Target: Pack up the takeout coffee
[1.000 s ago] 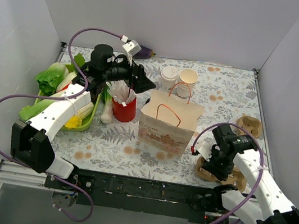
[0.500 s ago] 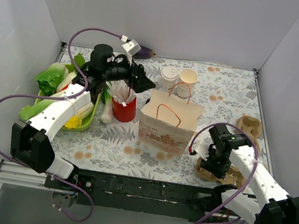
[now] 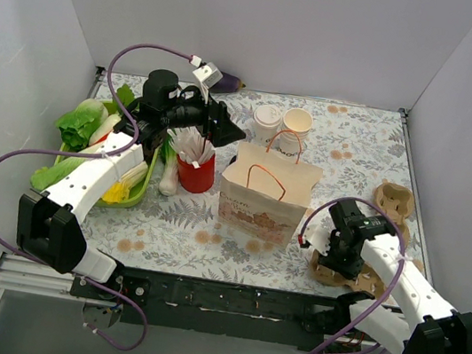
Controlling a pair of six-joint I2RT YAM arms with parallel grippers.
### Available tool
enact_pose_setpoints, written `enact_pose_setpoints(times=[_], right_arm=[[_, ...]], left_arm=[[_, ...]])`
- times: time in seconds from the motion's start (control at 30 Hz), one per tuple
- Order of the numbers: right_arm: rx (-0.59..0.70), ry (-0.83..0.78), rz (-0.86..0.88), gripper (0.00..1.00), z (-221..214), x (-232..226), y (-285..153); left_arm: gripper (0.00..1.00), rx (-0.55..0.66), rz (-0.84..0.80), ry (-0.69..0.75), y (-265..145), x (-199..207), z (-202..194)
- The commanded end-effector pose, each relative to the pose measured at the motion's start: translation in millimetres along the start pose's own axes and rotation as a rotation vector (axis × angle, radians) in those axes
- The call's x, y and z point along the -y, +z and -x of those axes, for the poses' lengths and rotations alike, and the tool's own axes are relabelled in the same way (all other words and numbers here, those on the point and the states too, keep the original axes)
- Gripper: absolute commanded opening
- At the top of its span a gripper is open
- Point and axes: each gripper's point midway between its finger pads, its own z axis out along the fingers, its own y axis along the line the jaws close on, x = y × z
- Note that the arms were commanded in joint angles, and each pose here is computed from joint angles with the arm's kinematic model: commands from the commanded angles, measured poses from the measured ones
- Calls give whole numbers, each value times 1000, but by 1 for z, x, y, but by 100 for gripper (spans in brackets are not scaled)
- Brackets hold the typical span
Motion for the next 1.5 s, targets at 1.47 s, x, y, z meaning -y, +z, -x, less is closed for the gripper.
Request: enact_pose_setpoints(times=[1.47], right_arm=[[50,-143,-63,45,0,6,0]], left_arm=[[98,19,3,9,-5,4,1]])
